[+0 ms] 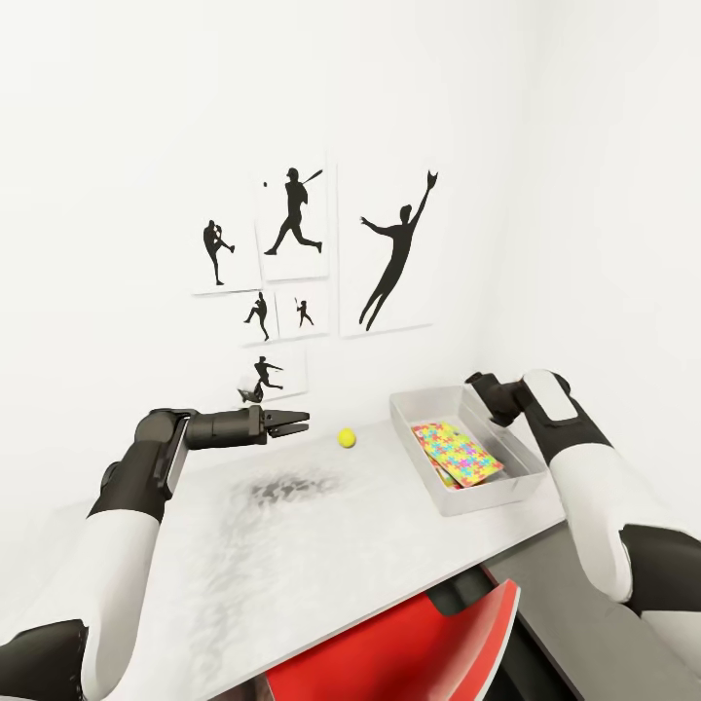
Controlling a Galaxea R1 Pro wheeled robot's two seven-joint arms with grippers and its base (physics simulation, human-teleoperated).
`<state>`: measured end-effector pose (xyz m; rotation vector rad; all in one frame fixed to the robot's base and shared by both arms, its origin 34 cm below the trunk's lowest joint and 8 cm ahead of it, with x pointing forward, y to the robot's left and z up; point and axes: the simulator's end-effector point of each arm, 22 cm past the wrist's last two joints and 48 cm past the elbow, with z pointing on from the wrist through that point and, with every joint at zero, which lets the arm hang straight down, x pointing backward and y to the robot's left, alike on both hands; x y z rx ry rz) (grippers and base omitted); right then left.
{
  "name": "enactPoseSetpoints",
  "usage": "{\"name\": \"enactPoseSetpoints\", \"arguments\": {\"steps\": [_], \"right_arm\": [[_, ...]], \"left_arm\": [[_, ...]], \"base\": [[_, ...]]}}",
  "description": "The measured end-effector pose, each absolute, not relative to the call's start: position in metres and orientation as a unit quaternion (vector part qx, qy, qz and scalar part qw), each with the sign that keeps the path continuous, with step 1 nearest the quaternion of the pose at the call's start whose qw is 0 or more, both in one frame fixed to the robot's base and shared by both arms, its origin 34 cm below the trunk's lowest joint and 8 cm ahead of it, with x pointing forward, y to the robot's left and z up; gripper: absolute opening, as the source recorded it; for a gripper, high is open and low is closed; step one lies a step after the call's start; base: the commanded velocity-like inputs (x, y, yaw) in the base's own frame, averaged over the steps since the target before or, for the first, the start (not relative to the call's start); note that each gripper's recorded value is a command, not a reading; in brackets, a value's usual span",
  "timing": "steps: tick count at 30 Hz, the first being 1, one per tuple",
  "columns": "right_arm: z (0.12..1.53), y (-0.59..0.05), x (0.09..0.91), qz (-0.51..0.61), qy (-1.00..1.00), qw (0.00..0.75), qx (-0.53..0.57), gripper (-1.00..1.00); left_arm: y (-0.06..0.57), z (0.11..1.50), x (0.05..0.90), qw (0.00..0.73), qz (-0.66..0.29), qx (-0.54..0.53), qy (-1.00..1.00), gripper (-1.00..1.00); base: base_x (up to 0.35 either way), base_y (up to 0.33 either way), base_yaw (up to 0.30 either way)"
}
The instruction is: Put all the toys in the child's room - the three board games (two on the bed and one on the table), the two jigsaw puzzles on the table, and the tennis ball on the table - inside the toy box on the table in the child's room.
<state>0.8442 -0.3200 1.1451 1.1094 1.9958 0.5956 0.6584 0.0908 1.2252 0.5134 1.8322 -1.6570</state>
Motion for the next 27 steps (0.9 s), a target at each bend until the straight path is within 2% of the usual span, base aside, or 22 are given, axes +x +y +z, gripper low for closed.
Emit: {"name": "enactPoseSetpoints", "arguments": {"steps": [9, 27], "right_arm": [[1.151, -0.309, 0.836, 0.236, 0.810, 0.361, 0.398, 1.00], [1.182, -0.305, 0.837, 0.250, 0.803, 0.393, 0.373, 1.00]], "left_arm": [[0.091, 1.225, 0.658, 0.304, -0.626, 0.194, 0.692, 1.00], [0.093, 1.226, 0.659, 0.306, -0.626, 0.192, 0.691, 1.00]], "base": [[0.000, 0.000, 0.000], [0.000, 0.000, 0.000]]}}
